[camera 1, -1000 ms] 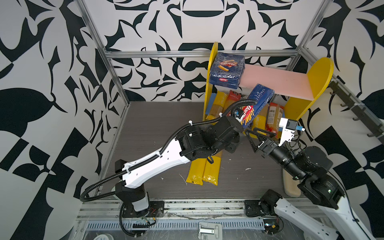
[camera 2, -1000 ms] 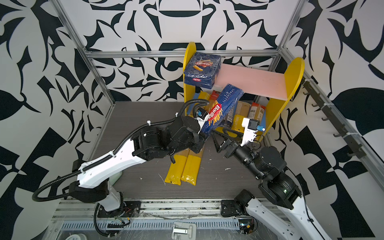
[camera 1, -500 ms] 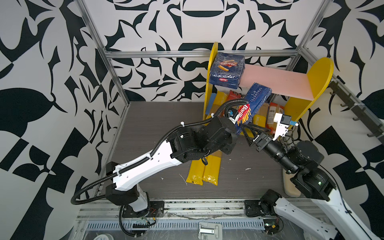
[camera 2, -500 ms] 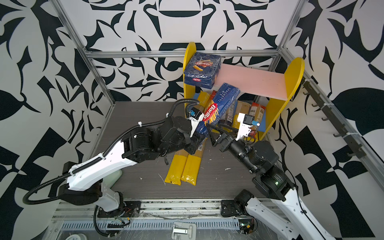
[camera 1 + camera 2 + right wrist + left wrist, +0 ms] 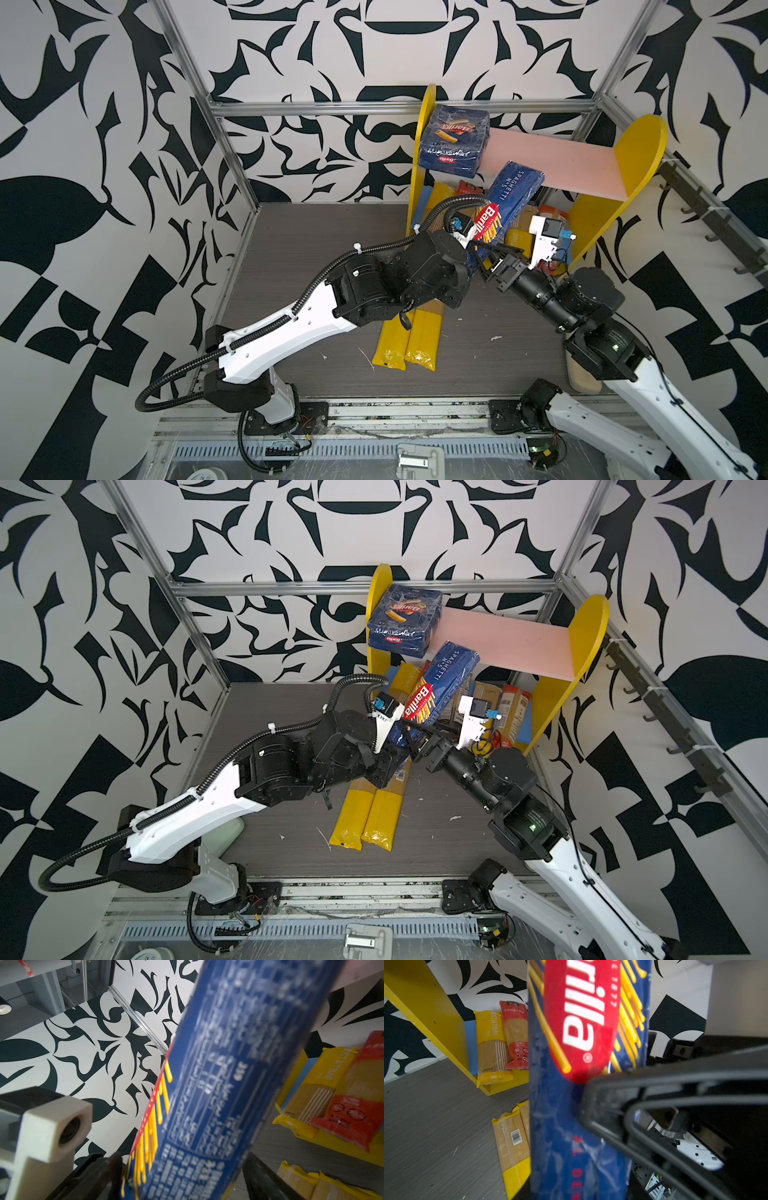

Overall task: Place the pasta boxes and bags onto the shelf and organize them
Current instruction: 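Open the left gripper and draw it back while right gripper holds the box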

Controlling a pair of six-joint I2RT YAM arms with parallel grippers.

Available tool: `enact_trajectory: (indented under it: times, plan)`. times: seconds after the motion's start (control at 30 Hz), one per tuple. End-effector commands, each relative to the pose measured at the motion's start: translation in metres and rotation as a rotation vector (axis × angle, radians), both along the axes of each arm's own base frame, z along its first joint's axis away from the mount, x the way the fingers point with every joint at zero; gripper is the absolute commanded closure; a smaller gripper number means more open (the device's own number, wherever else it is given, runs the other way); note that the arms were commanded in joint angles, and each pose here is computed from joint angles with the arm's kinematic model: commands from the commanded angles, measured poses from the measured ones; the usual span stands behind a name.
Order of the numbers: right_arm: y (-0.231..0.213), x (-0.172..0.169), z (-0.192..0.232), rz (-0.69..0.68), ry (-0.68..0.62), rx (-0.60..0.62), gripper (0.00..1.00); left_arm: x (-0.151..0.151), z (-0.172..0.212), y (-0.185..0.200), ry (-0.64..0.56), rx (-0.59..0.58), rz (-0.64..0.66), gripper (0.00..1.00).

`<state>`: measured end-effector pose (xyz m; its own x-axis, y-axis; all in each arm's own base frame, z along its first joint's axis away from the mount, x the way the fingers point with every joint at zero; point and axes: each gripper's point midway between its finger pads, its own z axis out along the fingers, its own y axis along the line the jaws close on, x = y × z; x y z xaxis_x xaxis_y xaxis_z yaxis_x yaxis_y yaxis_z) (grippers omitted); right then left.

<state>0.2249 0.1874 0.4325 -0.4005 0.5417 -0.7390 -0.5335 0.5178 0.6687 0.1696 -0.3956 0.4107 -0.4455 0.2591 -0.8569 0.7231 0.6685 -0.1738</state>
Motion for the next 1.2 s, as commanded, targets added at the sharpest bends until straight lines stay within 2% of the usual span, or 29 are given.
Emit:
enact_trajectory:
  times: [0.0, 0.07, 0.23, 0.4, 0.67, 0.73, 0.83, 0.87, 0.93, 1.0, 1.17]
  plan:
    - [0.001, -0.002, 0.024, 0.019, -0.052, 0.063, 0.15, 0.001, 0.065, 0.001, -0.07, -0.228, 0.008, 0.77]
    - [0.002, 0.001, 0.023, 0.021, -0.044, 0.067, 0.2, 0.001, 0.063, 0.0, -0.068, -0.225, 0.006, 0.76]
    - [0.005, 0.007, 0.023, 0.046, -0.027, 0.094, 0.42, 0.002, 0.06, -0.002, -0.073, -0.21, 0.006, 0.74]
    - [0.007, 0.013, 0.021, 0.062, -0.008, 0.119, 0.51, 0.004, 0.06, -0.004, -0.089, -0.207, 0.006, 0.72]
    - [0.001, 0.021, 0.019, 0.036, 0.018, 0.129, 0.67, 0.005, 0.057, -0.005, -0.102, -0.199, -0.001, 0.59]
    - [0.001, 0.024, 0.02, 0.031, 0.024, 0.127, 0.76, 0.004, 0.057, -0.006, -0.108, -0.192, -0.007, 0.53]
    - [0.002, 0.029, 0.022, 0.035, 0.04, 0.13, 0.95, 0.005, 0.055, -0.008, -0.115, -0.181, -0.014, 0.53]
    - [0.002, 0.03, 0.022, 0.037, 0.041, 0.133, 0.98, 0.005, 0.055, -0.008, -0.117, -0.179, -0.015, 0.53]
    - [0.003, 0.034, 0.02, 0.037, 0.052, 0.141, 1.0, 0.005, 0.055, -0.009, -0.12, -0.176, -0.019, 0.52]
    - [0.002, 0.037, 0.02, 0.038, 0.056, 0.145, 1.0, 0.005, 0.056, -0.009, -0.126, -0.174, -0.02, 0.43]
    - [-0.001, 0.041, 0.025, 0.036, 0.056, 0.163, 1.0, 0.008, 0.059, -0.005, -0.146, -0.167, -0.011, 0.36]
